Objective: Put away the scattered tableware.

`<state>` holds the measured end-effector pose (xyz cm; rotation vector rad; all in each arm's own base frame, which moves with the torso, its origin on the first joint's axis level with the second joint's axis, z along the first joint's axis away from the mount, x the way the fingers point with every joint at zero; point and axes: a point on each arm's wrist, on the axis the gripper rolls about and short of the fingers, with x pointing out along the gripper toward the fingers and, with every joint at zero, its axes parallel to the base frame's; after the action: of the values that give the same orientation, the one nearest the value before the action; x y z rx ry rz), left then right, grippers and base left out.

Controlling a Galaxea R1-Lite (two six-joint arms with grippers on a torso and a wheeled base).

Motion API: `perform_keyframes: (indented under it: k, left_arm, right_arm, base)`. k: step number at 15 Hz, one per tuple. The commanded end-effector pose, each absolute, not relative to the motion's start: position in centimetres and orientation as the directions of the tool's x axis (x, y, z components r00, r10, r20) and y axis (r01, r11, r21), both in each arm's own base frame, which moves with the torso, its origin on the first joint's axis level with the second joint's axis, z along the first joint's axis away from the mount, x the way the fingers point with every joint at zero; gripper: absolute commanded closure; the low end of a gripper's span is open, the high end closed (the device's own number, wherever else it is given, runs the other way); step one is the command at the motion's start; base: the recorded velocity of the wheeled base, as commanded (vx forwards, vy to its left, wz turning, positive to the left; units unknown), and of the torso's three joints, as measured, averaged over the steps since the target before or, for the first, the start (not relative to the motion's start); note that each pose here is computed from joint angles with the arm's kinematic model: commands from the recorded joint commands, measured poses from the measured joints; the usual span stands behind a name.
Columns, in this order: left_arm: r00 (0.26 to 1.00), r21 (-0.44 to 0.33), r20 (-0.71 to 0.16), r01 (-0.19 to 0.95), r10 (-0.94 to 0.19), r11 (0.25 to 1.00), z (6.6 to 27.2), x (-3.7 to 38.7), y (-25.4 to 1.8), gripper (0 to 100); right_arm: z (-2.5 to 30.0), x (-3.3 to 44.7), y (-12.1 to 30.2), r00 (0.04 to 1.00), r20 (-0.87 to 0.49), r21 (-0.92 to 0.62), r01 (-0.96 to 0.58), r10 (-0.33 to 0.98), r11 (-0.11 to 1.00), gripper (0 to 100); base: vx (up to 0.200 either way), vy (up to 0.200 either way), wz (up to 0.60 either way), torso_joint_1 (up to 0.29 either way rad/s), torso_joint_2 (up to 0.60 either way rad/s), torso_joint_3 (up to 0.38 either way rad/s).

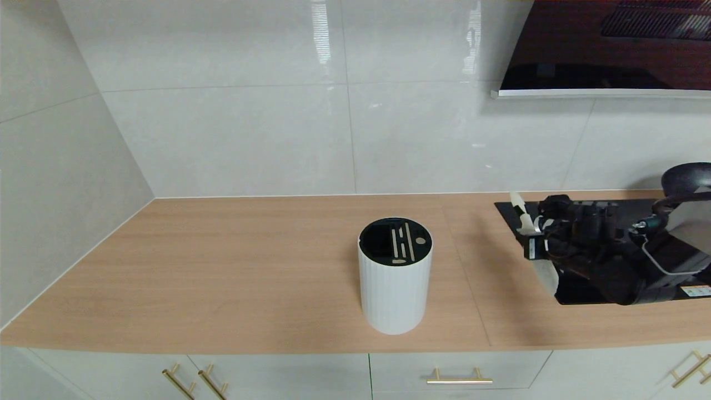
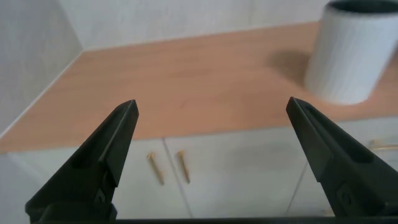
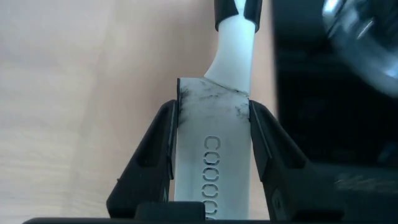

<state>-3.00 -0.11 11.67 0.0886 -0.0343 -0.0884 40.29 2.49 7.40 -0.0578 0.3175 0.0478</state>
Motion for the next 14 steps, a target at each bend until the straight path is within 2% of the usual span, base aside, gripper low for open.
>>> perform_keyframes:
  k: [1, 3, 5, 7, 9, 10, 11, 12, 14]
  left_arm:
    - [0.948, 0.015, -0.153, 0.285, -0.279, 0.958, 18.7, 1.1, -0.6, 0]
    - [0.893, -0.042, -0.254, 0.373, -0.371, 0.927, 21.4, 5.5, -1.0, 0]
    - [0.822, -0.114, -0.335, 0.450, -0.460, 0.886, 23.5, 10.6, -2.4, 0]
    - [0.777, -0.224, -0.329, 0.487, -0.536, 0.844, 24.4, 14.9, -4.6, 0]
    - [0.742, -0.288, -0.310, 0.523, -0.594, 0.803, 24.1, 16.7, -7.1, 0]
    - [0.691, -0.351, -0.320, 0.549, -0.649, 0.758, 23.2, 18.2, -9.7, 0]
    - [0.671, -0.385, -0.306, 0.562, -0.676, 0.732, 22.7, 19.1, -11.0, 0]
    - [0.658, -0.440, -0.271, 0.565, -0.702, 0.698, 22.0, 20.4, -12.6, 0]
    - [0.663, -0.514, -0.220, 0.544, -0.715, 0.663, 21.3, 22.2, -14.1, 0]
  right_arm:
    - [15.1, 40.0, 4.0, 0.987, -0.141, -0.049, -0.082, 0.074, 0.995, 100]
    - [18.4, 39.9, 5.1, 0.991, -0.090, -0.047, -0.105, 0.101, 0.993, 100]
    - [20.3, 39.0, 6.6, 0.988, -0.067, -0.040, -0.142, 0.139, 0.989, 100]
    - [21.5, 37.1, 7.8, 0.983, -0.052, -0.037, -0.179, 0.177, 0.983, 100]
    - [22.5, 35.1, 9.2, 0.973, -0.057, -0.036, -0.225, 0.223, 0.974, 100]
    - [23.4, 33.3, 10.7, 0.964, -0.073, -0.036, -0.257, 0.254, 0.966, 100]
    - [23.9, 32.1, 11.6, 0.959, -0.087, -0.031, -0.275, 0.271, 0.961, 100]
    - [24.2, 30.7, 12.9, 0.945, -0.099, -0.002, -0.312, 0.310, 0.950, 100]
    - [23.9, 29.3, 14.7, 0.921, -0.119, 0.011, -0.372, 0.371, 0.928, 100]
  base:
    - [0.000, 0.000, 0.00, 0.000, 0.00, 0.000]
    - [0.000, 0.000, 0.00, 0.000, 0.00, 0.000]
    - [0.000, 0.000, 0.00, 0.000, 0.00, 0.000]
    - [0.000, 0.000, 0.00, 0.000, 0.00, 0.000]
    - [0.000, 0.000, 0.00, 0.000, 0.00, 0.000]
    - [0.000, 0.000, 0.00, 0.000, 0.00, 0.000]
    - [0.000, 0.000, 0.00, 0.000, 0.00, 0.000]
    - [0.000, 0.000, 0.00, 0.000, 0.00, 0.000]
    - [0.000, 0.000, 0.00, 0.000, 0.00, 0.000]
